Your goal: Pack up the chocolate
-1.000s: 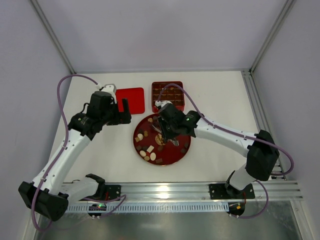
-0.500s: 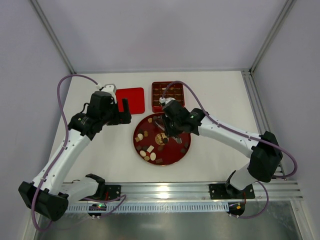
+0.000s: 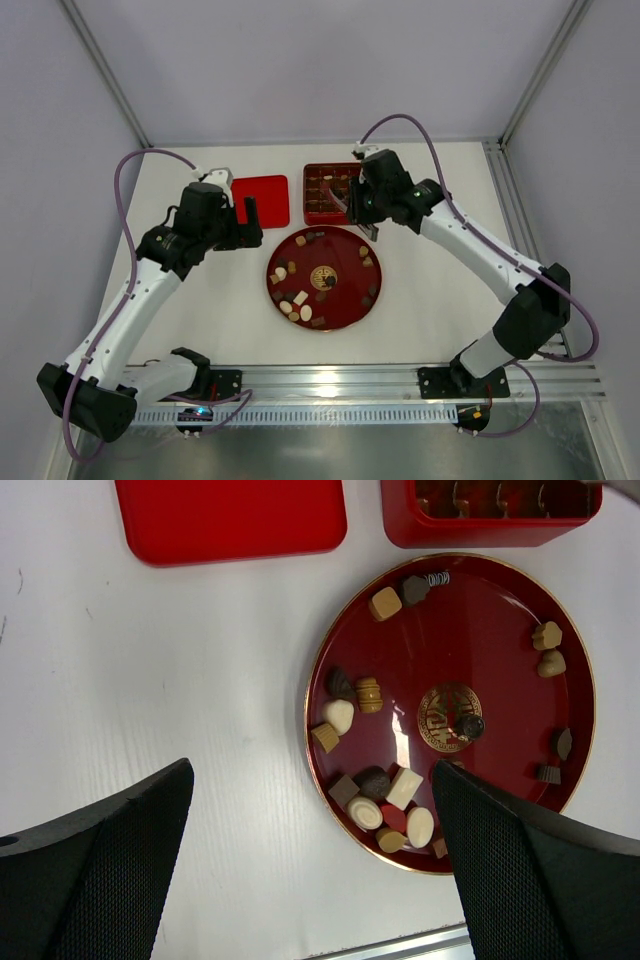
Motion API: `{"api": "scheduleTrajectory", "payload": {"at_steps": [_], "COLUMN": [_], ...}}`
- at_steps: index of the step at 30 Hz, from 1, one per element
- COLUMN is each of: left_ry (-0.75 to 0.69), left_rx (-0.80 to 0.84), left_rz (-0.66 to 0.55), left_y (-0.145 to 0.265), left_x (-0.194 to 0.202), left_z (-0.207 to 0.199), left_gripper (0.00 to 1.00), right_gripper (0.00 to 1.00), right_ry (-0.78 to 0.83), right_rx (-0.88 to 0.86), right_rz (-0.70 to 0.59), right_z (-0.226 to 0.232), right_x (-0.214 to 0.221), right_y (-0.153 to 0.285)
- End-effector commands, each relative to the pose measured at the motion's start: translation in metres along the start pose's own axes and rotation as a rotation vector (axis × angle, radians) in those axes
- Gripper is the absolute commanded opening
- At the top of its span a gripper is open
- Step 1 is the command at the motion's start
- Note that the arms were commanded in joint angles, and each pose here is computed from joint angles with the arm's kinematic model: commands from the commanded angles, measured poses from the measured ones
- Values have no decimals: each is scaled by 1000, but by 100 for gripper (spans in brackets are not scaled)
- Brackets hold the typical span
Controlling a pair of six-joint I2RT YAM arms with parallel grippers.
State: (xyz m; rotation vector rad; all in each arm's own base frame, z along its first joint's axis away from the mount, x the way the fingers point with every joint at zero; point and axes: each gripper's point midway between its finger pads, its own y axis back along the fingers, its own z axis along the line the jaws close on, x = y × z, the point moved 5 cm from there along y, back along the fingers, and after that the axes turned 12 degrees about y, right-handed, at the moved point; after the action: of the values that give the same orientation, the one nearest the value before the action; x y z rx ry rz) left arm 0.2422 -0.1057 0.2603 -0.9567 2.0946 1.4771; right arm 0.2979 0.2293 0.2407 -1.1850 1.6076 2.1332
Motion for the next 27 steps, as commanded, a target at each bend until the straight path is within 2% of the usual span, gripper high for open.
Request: {"api": "scheduleTrajectory", "payload": {"at_steps": [1,6,14,27], "left_ry": [-1,-7,-20,-18], "left_rx": [40,33,17,19], "left_rz": [-51,-48,-49,-44], "left_y": [8,9,11,9], "left_x": [-16,-16,-17,-17], "left_z": [-10,-9,-7,-9], "left_gripper": [100,100,100,100], "right_gripper": [35,35,35,35], "right_ry": [-16,-46,-69,-85], "right_rx": [34,107,169,205], "right_rz": [-112,-94,-98,-47], "right_z": [-23,-56,-87,-105], "right_x": [-43,-58,-80,-70], "right_y": [-4,-39,-65,-84]}}
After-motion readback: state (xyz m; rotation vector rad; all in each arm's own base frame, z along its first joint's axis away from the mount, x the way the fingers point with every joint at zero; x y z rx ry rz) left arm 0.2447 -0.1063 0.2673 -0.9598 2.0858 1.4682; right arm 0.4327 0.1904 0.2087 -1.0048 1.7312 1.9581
